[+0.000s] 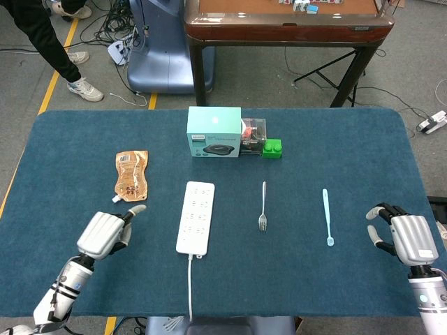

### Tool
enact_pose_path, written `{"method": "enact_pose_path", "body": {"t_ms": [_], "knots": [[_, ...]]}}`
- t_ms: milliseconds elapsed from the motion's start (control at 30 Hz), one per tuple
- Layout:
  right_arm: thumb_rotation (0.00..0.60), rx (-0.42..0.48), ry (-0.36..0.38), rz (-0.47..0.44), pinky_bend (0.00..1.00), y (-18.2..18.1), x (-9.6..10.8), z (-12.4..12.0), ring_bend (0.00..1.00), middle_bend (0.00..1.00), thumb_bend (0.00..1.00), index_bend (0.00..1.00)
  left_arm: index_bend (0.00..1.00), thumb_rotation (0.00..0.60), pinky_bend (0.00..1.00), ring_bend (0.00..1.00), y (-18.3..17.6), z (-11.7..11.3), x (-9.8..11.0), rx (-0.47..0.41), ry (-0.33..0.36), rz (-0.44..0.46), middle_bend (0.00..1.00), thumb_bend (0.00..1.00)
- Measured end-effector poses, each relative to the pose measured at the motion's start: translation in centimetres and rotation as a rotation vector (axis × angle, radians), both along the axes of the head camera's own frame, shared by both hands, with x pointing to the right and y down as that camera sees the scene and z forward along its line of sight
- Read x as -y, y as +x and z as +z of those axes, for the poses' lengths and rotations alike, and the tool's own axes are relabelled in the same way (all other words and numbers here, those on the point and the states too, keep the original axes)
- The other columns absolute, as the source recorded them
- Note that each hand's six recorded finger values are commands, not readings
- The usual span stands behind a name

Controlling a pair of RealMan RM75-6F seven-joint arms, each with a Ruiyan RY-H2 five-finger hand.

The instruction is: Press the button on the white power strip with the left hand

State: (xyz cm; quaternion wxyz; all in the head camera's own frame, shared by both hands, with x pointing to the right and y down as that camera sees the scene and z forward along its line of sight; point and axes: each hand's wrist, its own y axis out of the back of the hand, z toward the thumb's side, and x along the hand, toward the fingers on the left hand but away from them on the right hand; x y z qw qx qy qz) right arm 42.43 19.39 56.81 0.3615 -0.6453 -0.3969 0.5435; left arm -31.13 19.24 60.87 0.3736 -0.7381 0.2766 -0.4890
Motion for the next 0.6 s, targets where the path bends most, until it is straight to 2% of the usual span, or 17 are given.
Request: {"method": "enact_pose_path", "body": {"t_ms": [133,200,367,533,600], "knots": [[0.600,-0.004,-0.018,-0.007,0.63,-0.3,-0.1,0.1,0.42,0.41,0.37,0.46,0.29,0.600,0.61,0.39,-4.0,-1.4,-0.2,0.080,0.057,-0.114,0.48,0.72],[0.600,-0.007,-0.023,-0.012,0.61,-0.5,-0.1,0.1,0.42,0.41,0.37,0.46,0.33,0.600,0.58,0.37,-5.5,-2.1,-0.3,0.122,0.085,-0.150,0.47,0.72],[0.600,-0.007,-0.017,-0.014,0.58,-0.8,-0.4,-0.1,0.42,0.41,0.37,0.46,0.40,0.600,0.56,0.37,-9.3,-4.1,-0.9,0.266,0.161,-0.202,0.46,0.72],[0.600,0.002,-0.015,-0.012,0.58,-0.9,-0.7,-0.3,0.42,0.41,0.37,0.46,0.41,0.600,0.56,0.37,-12.0,-5.3,-2.2,0.391,0.182,-0.237,0.46,0.72],[0.600,0.004,-0.013,-0.015,0.58,-1.0,-0.9,-0.4,0.42,0.41,0.37,0.46,0.42,0.600,0.56,0.37,-12.4,-5.5,-2.6,0.399,0.177,-0.256,0.46,0.72]]}}
